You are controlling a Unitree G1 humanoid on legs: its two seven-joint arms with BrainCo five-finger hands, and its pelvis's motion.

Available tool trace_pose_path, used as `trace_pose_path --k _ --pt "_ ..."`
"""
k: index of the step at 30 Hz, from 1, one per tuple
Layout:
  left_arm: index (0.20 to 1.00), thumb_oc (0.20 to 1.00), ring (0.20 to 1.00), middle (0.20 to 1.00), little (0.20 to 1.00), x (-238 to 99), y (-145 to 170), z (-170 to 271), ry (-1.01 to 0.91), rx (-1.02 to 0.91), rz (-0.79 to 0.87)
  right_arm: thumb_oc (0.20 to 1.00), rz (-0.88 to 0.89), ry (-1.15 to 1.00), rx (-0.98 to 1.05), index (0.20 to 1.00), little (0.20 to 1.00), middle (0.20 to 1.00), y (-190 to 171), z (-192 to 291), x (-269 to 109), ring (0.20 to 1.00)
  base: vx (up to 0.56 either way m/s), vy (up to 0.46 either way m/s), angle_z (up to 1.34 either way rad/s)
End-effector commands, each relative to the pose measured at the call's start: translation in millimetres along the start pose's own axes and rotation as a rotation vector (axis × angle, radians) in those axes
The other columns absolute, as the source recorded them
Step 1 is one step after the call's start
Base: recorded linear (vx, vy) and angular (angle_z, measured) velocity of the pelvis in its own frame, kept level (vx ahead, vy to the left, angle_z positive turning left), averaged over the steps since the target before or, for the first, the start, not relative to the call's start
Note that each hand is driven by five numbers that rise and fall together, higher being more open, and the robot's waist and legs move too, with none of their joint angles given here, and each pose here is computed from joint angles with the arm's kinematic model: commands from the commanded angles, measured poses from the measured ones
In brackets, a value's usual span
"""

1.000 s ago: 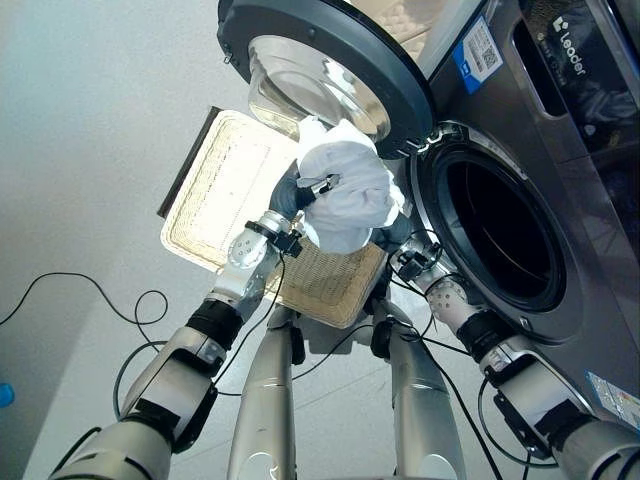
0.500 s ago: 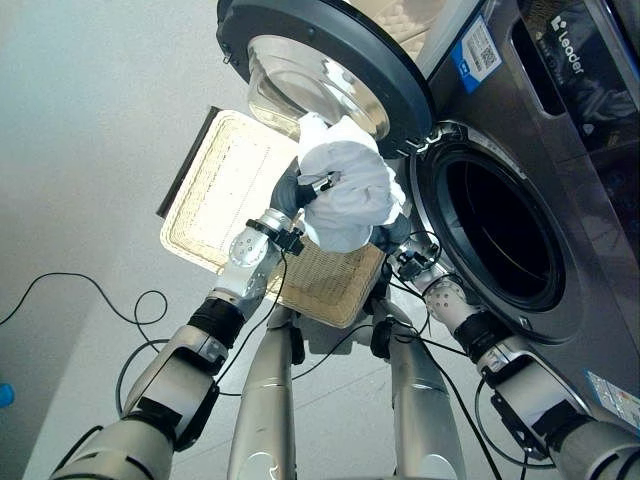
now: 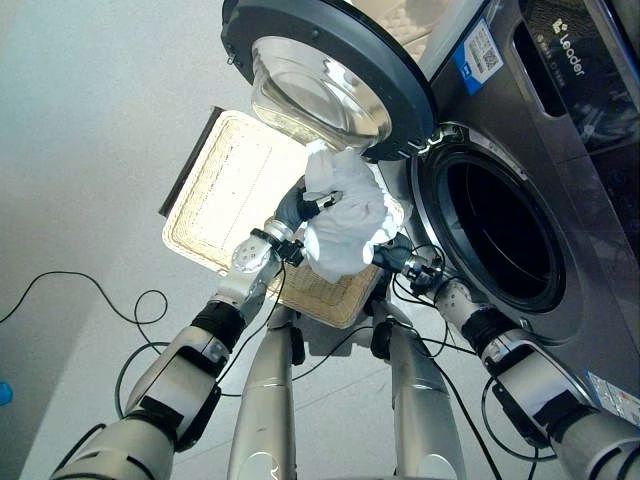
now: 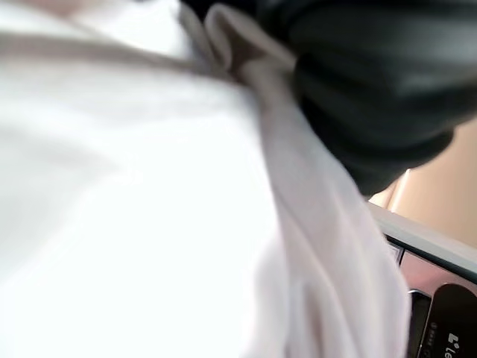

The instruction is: Put the clothes into the washing machine.

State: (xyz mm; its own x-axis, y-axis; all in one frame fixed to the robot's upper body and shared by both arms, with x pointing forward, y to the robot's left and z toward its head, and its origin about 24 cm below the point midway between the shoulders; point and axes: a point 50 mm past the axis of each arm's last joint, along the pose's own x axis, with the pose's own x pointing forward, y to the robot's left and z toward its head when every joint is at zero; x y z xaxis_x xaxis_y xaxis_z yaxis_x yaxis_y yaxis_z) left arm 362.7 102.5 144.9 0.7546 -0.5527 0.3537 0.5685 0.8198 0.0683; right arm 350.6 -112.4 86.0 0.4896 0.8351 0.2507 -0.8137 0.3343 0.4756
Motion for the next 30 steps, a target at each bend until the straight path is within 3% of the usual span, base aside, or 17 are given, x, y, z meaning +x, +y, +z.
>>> trace_pose_path --k 1,9,16,17,18,19,20,30 --pt "0.200 0.200 0.200 0.200 0.200 18 -30 3 -0.021 0.003 -0.111 1.000 0.414 -0.117 -0.014 1.000 1.000 1.000 48 20 48 1.000 0.00 0.000 0.00" --pt "0.200 0.200 0.200 0.200 0.200 20 -37 -8 0.058 0.018 -0.112 1.000 0.587 -0.294 0.078 1.000 1.000 1.000 77 29 66 1.000 0.00 0.000 0.00" --pt "0.200 0.200 0.200 0.200 0.200 19 -40 -15 0.086 0.026 -0.111 1.000 0.599 -0.331 0.114 1.000 1.000 1.000 87 27 74 1.000 0.00 0.000 0.00" --pt "0.200 0.200 0.200 0.200 0.200 19 -40 -15 0.088 0.025 -0.111 0.896 0.598 -0.335 0.117 0.896 0.896 0.896 87 28 74 0.896 0.00 0.000 0.00" --pt "0.200 0.200 0.200 0.200 0.200 19 -41 -16 0.092 0.025 -0.110 0.539 0.591 -0.346 0.122 0.539 0.539 0.539 87 28 75 0.539 0.00 0.000 0.00" --pt "0.200 0.200 0.200 0.200 0.200 19 -40 -17 0.095 0.025 -0.110 0.426 0.584 -0.356 0.131 0.426 0.426 0.426 86 28 74 0.426 0.00 0.000 0.00" --pt "0.200 0.200 0.200 0.200 0.200 19 -40 -17 0.099 0.030 -0.111 0.200 0.580 -0.369 0.142 0.200 0.200 0.200 86 28 75 0.200 0.00 0.000 0.00" --pt "0.200 0.200 0.200 0.200 0.200 19 -41 -21 0.115 0.048 -0.121 0.200 0.521 -0.388 0.152 0.200 0.200 0.200 78 30 74 0.200 0.00 0.000 0.00"
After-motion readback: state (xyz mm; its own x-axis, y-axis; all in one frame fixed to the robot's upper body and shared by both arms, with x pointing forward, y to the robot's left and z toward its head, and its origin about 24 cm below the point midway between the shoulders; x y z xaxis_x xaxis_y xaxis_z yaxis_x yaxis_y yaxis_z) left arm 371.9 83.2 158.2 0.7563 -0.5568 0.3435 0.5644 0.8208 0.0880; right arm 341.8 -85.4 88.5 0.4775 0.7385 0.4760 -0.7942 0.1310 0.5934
